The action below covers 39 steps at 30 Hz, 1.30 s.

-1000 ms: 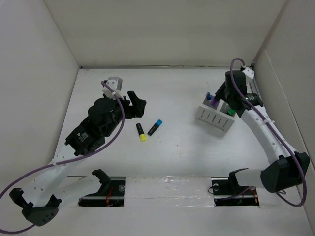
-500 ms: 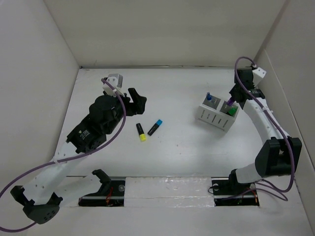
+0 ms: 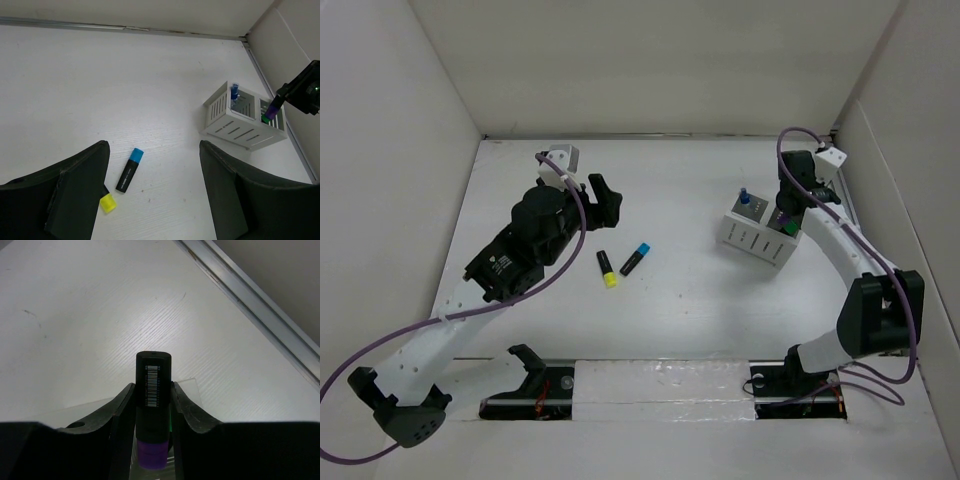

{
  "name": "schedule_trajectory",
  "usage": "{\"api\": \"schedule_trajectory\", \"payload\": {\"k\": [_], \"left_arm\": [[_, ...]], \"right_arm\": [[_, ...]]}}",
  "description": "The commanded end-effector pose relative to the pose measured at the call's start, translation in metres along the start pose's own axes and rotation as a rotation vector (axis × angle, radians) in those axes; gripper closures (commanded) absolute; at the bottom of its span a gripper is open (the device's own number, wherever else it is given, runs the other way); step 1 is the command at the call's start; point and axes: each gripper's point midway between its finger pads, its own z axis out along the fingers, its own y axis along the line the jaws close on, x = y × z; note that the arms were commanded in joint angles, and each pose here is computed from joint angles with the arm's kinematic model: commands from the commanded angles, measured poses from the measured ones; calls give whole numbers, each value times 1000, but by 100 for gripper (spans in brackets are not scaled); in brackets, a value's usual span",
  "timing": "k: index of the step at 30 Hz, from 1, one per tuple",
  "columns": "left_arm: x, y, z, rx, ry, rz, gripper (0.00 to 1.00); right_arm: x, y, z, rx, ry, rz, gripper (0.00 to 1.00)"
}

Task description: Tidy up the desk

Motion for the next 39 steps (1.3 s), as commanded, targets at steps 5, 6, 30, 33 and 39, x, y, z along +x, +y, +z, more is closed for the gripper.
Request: {"api": "schedule_trajectory", "payload": {"k": [5, 6, 30, 33, 39], "left_arm": [[-20, -6, -6, 20, -53, -36, 31], [-19, -5, -7, 18, -49, -39, 31], [-33, 25, -40, -105, -92, -85, 31], [-33, 24, -42, -96, -93, -92, 31], [-25, 23, -45, -72, -89, -111, 31]], "right_arm": [[0, 3, -12, 5, -39, 2, 80], [-1, 1, -14, 8, -41, 3, 79], [102, 148, -190, -736, 143, -123, 100], [160, 173, -202, -749, 261, -221, 80], [236, 216, -222, -735, 349, -407, 28]]}}
